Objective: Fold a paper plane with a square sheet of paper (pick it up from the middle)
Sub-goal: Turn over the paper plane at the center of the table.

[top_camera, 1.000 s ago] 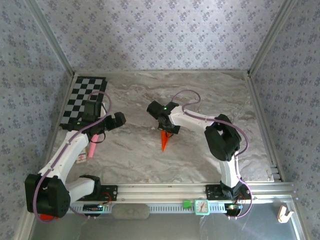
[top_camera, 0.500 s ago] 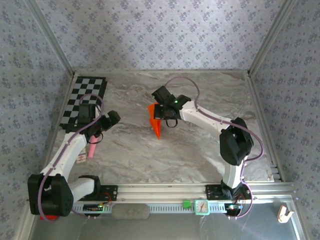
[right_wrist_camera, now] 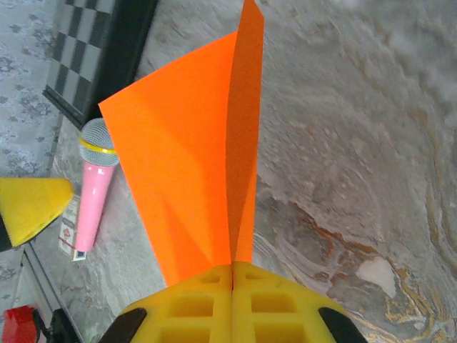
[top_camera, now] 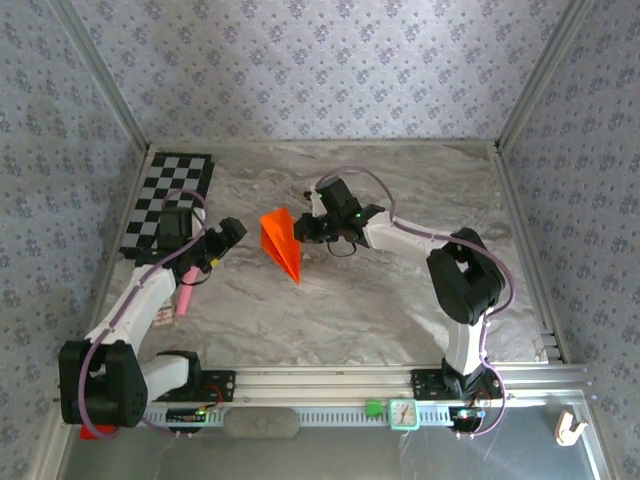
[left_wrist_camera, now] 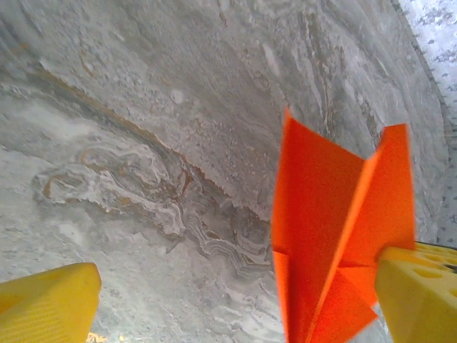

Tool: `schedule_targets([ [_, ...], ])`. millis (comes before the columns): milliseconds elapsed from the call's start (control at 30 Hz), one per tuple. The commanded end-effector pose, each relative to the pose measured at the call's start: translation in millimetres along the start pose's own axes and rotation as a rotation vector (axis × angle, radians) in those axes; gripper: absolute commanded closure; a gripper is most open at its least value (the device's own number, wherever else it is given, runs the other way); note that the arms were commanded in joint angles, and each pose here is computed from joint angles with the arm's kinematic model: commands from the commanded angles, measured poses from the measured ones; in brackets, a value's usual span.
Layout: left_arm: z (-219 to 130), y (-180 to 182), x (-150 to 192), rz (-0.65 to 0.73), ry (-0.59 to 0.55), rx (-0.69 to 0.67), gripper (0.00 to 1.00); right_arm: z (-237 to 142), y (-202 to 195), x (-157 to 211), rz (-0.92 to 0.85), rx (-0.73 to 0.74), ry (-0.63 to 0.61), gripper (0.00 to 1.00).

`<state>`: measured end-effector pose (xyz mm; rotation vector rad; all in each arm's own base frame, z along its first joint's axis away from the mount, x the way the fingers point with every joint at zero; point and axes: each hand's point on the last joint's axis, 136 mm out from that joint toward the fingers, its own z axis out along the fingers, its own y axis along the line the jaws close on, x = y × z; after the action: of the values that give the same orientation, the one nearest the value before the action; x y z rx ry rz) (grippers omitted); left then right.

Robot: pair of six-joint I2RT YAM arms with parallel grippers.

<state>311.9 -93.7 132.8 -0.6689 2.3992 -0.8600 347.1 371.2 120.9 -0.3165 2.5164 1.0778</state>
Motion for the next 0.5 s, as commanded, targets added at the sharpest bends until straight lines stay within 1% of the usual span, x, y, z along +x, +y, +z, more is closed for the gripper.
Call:
schedule_targets([
  [0,13,-7,16,-0.026,0.065,0.053,0.03,8,-3,6,0.042,-0.086,0.015,1.0],
  [67,21,-8,26,-0.017,0.096,0.051,0.03,9,-12,11,0.063,-0.086,0.018,1.0],
  [100,26,-9,32,-0.014,0.114,0.047,0.04,11,-24,21,0.086,-0.074,0.036,1.0],
  [233,40,-10,51,-0.003,0.164,0.028,0.06,11,-45,34,0.128,-0.051,0.044,1.0],
  [467,63,-24,80,0.019,0.235,0.033,0.09,5,-69,50,0.177,-0.005,0.053,0.99],
])
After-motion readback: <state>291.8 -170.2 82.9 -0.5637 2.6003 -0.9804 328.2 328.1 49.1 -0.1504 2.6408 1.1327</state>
